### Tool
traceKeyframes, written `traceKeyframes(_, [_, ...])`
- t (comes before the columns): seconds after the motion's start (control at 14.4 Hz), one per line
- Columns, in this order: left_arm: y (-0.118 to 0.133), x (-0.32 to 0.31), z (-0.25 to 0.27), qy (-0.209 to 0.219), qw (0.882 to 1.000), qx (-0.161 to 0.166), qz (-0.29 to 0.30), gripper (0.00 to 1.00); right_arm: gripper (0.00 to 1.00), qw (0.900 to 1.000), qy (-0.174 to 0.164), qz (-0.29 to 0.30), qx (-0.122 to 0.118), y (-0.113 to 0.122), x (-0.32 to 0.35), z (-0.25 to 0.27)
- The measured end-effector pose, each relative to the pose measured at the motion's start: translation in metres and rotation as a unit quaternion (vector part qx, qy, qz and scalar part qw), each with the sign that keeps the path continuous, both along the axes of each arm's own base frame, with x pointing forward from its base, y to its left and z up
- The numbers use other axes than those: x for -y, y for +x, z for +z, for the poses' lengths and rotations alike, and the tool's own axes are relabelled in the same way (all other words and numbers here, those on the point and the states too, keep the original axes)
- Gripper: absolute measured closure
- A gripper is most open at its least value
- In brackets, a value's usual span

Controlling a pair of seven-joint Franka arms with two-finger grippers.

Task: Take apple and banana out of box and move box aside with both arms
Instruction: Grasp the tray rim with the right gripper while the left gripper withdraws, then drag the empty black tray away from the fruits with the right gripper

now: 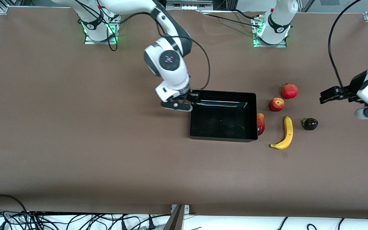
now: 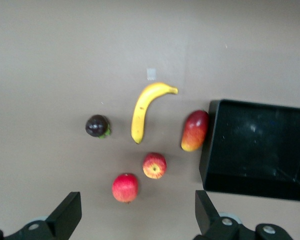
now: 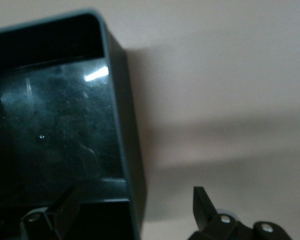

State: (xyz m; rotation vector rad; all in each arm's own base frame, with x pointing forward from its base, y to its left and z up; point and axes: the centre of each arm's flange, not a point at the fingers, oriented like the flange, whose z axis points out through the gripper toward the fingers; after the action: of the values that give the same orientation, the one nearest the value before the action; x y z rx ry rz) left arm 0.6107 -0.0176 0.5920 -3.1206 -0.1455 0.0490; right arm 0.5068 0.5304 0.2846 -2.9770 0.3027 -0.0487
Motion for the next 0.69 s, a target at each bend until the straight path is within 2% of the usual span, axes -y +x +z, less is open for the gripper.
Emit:
traceKeyframes(0.14, [-0.023,0.005,0.002,0.004,1.0,0.031,-0.003,0.0,0.0,1.0,0.0,-0.002,0.006,-0.005,-0.011,-0.029])
traceKeyframes(0.35, [-0.051,0.001,-0.003,0.006,0.999,0.04,-0.012,0.0,0.04,1.0,-0.008,0.005,0.009,-0.012,-0.019,-0.058])
traceKeyframes(0.42, [-0.054,-0.002,-0.006,0.006,0.999,0.04,-0.016,0.0,0.11,1.0,-0.015,0.013,0.013,-0.014,-0.021,-0.063])
traceKeyframes(0.49, [-0.054,-0.004,-0.008,0.006,0.999,0.039,-0.018,0.0,0.24,0.999,-0.021,0.021,0.018,-0.016,-0.022,-0.066])
traceKeyframes(0.69, [-0.055,-0.006,-0.013,0.007,0.999,0.036,-0.02,0.0,0.56,0.999,-0.025,0.026,0.021,-0.017,-0.023,-0.066])
